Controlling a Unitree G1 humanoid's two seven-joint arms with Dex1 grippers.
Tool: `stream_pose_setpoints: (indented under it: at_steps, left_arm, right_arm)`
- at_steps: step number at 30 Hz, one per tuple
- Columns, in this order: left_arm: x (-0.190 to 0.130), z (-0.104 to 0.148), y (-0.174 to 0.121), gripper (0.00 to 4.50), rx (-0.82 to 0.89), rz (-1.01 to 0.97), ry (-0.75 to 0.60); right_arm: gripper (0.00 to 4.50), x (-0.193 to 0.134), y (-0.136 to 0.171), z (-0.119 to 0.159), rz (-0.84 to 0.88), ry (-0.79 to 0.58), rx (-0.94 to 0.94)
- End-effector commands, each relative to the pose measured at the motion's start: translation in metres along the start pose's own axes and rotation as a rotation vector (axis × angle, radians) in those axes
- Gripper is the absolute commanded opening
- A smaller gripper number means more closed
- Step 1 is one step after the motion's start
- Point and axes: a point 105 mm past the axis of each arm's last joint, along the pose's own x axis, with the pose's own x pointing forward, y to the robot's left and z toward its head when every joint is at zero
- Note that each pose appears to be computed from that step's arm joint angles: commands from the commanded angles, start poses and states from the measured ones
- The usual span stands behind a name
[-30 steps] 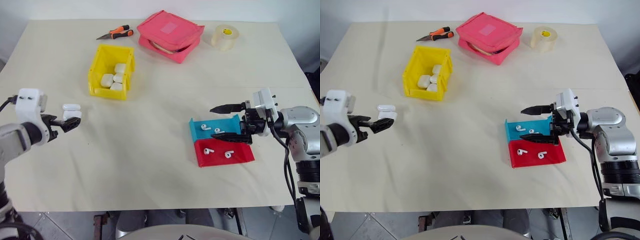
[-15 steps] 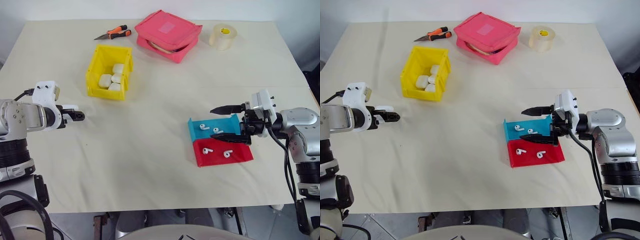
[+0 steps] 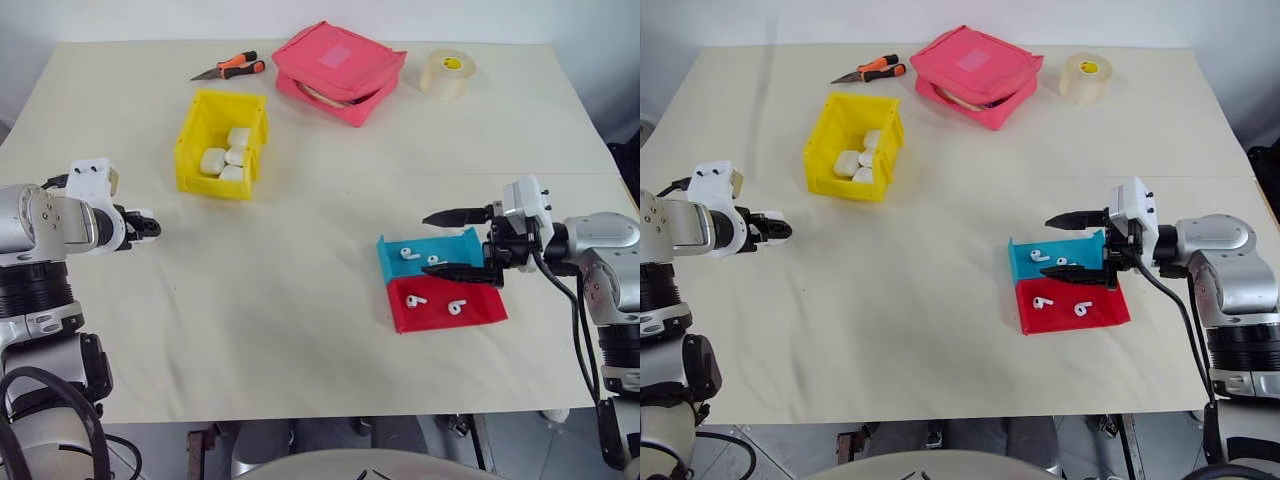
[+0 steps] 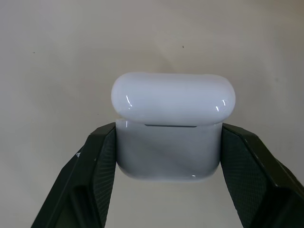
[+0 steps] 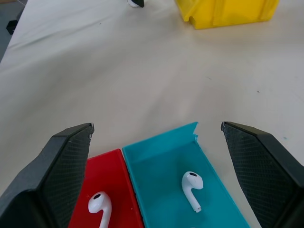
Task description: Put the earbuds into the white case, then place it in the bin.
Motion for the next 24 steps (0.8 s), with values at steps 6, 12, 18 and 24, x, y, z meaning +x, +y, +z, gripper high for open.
stream_pose_setpoints:
  at_steps: [6, 12, 18, 24]
  left_arm:
    - [-0.073, 0.049, -0.088, 2.81, 0.394, -0.407, -0.529]
    - [-0.108, 0.06, -0.175, 2.81, 0.754, -0.851, -1.003]
    - [-0.092, 0.045, -0.242, 2.81, 0.893, -1.127, -1.116]
    - [-0.079, 0.004, -0.283, 2.81, 0.87, -1.391, -1.081]
  right_arm:
    - [4.5, -0.023, 0.003, 0.018, -0.103, 0.009, -0.063]
    - [4.5, -0.038, 0.017, 0.018, -0.171, 0.042, -0.073]
    - [4.5, -0.046, 0.028, 0.016, -0.264, 0.143, -0.109]
    - [4.5, -0.045, 0.046, 0.015, -0.321, 0.205, -0.085]
